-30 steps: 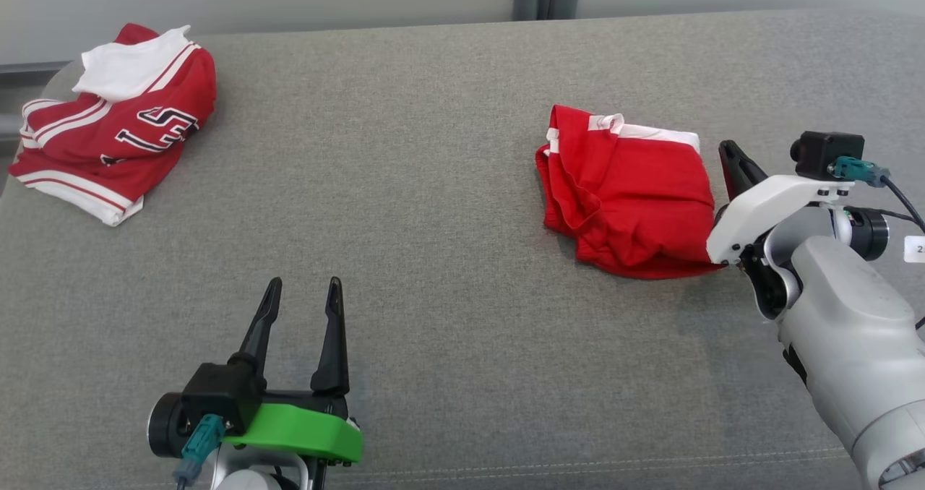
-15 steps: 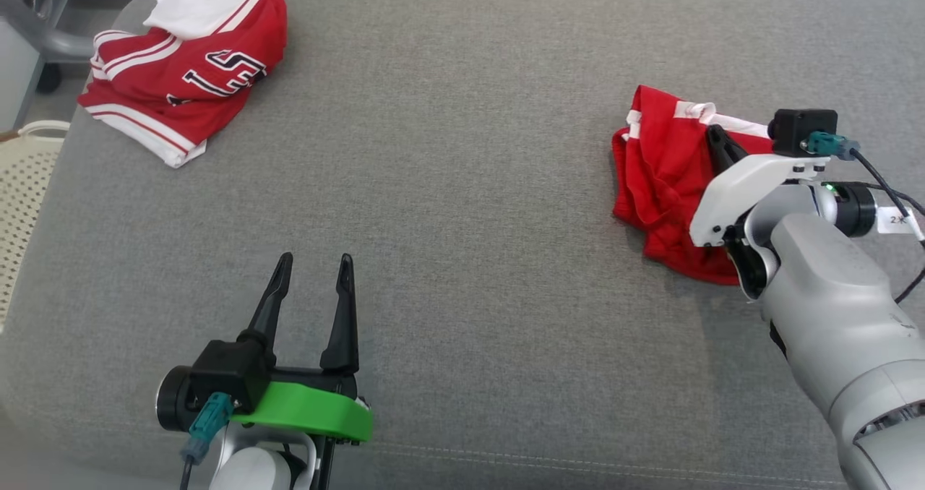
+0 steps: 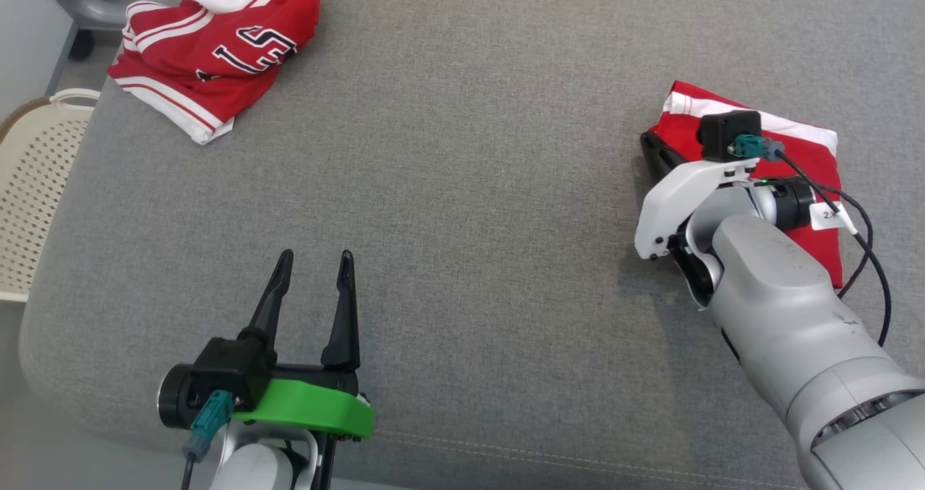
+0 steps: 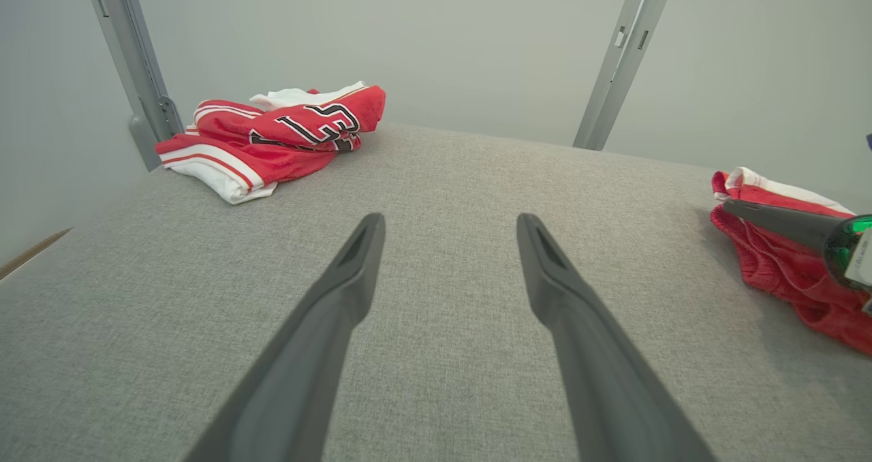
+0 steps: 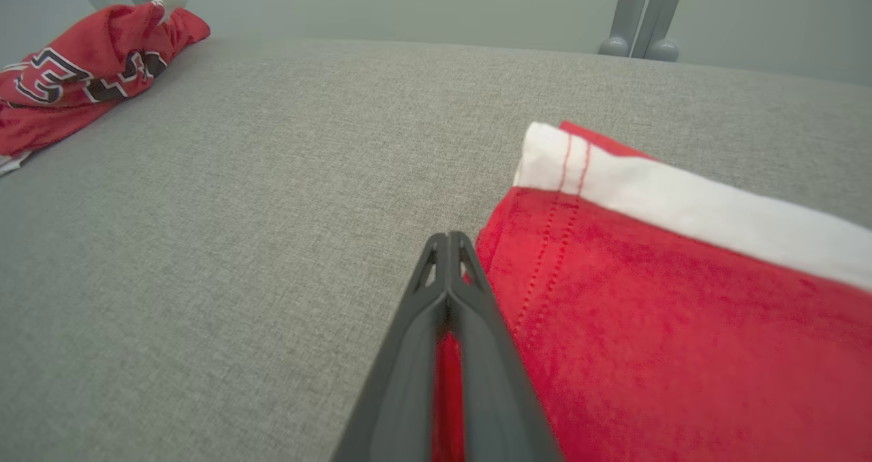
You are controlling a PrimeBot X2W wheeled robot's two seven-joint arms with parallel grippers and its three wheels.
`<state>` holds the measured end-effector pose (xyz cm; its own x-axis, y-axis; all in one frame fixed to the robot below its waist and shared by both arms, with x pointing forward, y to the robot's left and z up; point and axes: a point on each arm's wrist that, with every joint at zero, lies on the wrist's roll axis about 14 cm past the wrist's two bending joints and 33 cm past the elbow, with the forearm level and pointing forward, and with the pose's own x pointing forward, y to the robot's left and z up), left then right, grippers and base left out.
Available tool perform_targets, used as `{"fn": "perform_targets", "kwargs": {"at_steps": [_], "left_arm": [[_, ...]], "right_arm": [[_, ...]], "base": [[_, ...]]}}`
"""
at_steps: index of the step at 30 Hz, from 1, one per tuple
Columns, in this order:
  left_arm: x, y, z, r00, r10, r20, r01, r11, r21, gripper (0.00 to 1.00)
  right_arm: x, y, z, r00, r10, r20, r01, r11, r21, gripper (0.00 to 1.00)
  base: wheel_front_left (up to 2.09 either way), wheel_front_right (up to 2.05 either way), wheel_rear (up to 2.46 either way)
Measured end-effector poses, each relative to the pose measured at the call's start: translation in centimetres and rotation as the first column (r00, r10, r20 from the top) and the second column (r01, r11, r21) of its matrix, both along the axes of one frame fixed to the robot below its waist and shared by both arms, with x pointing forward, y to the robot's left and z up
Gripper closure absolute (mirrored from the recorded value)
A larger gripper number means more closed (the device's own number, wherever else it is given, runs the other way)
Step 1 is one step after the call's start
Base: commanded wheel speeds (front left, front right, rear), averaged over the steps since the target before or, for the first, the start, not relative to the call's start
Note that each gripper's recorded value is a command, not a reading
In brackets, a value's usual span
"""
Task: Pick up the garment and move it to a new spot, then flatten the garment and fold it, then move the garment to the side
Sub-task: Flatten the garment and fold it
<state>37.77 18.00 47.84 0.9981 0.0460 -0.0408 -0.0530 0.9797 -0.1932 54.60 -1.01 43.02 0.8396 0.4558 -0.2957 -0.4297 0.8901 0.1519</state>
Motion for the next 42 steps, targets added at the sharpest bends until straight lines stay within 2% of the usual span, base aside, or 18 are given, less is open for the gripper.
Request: {"fn": "perform_targets", "kwargs": {"at_steps": [4,9,13,15,19,24,30,35,42], "left_arm": [[0.2,-0.1,0.0,1.0,-0.005,0.003,0.005,1.0,0.0,0.0],[0.7,-0.7,0.2,1.0,-0.022,0.012,0.022,1.0,0.0,0.0],[0.9,-1.2,0.5,0.999,-0.038,0.023,0.038,0.999,-0.002,0.0],[1.0,-1.6,0.7,0.998,-0.05,0.03,0.05,0.999,-0.005,0.0],[1.1,-2.4,1.1,0.996,-0.076,0.042,0.077,0.997,-0.009,0.0],[1.1,-2.9,1.4,0.995,-0.091,0.051,0.092,0.996,-0.011,0.0],[1.0,-2.8,1.2,0.995,-0.09,0.047,0.09,0.996,-0.006,0.0],[1.0,-2.6,1.1,0.995,-0.087,0.042,0.088,0.996,-0.003,0.0],[0.7,-2.2,1.3,0.996,-0.077,0.046,0.077,0.997,0.005,0.0]], "right_arm": [[-0.2,1.1,1.1,0.999,0.03,0.029,-0.03,0.999,0.015,1.0],[0.7,1.8,5.0,0.991,0.035,0.131,-0.046,0.996,0.082,1.0],[1.7,-0.6,8.2,0.974,-0.006,0.227,-0.019,0.994,0.108,1.0],[1.8,-2.8,8.7,0.968,-0.042,0.248,0.016,0.994,0.106,1.0],[1.1,-8.4,7.5,0.961,-0.14,0.238,0.125,0.989,0.08,1.0],[-1.4,-10.3,3.8,0.973,-0.165,0.164,0.161,0.986,0.035,1.0],[-4.6,-9.2,-0.5,0.99,-0.121,0.07,0.122,0.992,-0.013,1.0],[-5.4,-7.5,-1.7,0.996,-0.073,0.047,0.075,0.996,-0.039,1.0],[-7.3,-2.7,-2.3,0.999,0.046,0.026,-0.045,0.999,-0.03,1.0]], "base": [[0.0,0.0,0.0],[0.0,0.0,0.0],[0.0,0.0,0.0],[0.0,0.0,0.0],[0.0,0.0,0.0],[0.0,0.0,0.0],[0.0,0.0,0.0],[0.0,0.0,0.0],[0.0,0.0,0.0]]}}
